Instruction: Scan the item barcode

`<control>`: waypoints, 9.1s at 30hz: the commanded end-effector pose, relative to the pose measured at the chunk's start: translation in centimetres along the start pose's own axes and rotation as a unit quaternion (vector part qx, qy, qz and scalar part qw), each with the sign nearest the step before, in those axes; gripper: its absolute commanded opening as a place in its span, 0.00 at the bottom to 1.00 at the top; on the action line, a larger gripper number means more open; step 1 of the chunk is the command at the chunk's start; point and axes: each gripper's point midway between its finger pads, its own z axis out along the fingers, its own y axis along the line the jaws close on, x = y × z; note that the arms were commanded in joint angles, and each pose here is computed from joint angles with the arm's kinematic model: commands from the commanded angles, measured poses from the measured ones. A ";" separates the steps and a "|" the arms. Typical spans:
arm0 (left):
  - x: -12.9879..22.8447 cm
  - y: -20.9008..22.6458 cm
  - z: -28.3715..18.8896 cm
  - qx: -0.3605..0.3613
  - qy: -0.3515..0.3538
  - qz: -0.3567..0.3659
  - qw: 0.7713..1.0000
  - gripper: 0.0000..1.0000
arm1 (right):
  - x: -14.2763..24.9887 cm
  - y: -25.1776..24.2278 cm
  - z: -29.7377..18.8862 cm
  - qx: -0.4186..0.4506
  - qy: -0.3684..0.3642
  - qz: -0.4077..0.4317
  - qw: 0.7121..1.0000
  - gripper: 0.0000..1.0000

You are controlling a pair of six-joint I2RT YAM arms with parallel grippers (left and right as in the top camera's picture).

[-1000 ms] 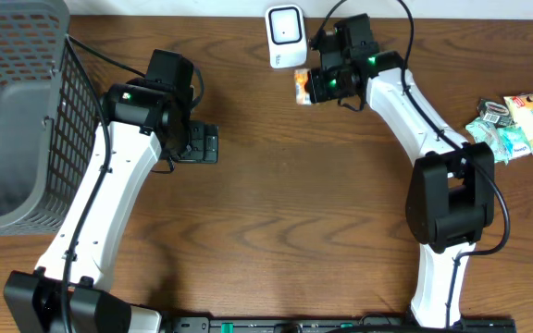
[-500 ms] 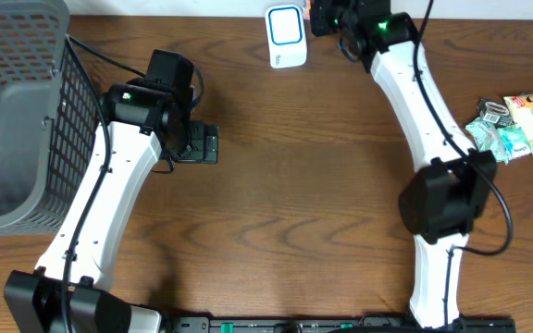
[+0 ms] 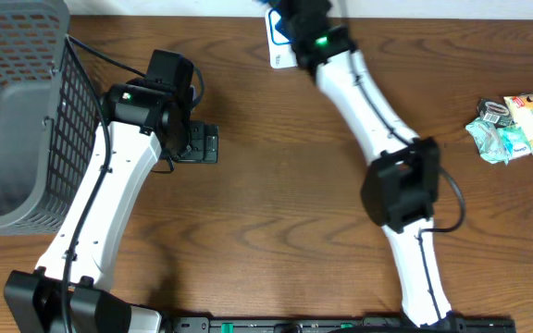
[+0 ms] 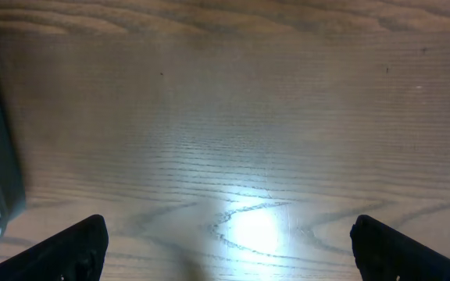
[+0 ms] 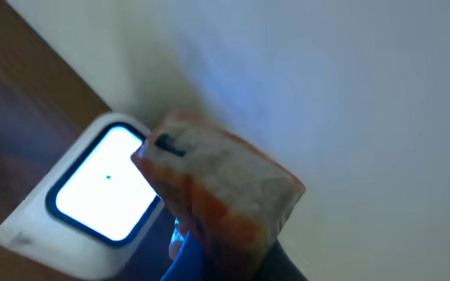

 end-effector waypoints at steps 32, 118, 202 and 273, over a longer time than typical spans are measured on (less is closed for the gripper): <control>0.1 0.1 0.1 -0.003 0.004 -0.002 1.000 0.98 | 4.0 2.5 3.0 0.050 0.088 -0.093 0.991 0.01; 0.1 0.1 0.1 -0.003 0.004 -0.002 1.000 0.98 | 23.5 -4.8 -44.4 -0.142 0.118 0.486 0.854 0.99; 0.1 0.1 0.1 -0.003 0.004 -0.002 1.000 0.98 | 30.7 4.4 -33.0 0.065 -0.179 0.465 0.864 0.99; 0.7 0.3 0.1 -0.008 0.016 -0.002 1.000 0.98 | 31.1 4.1 -33.0 0.077 -0.174 0.457 0.869 0.99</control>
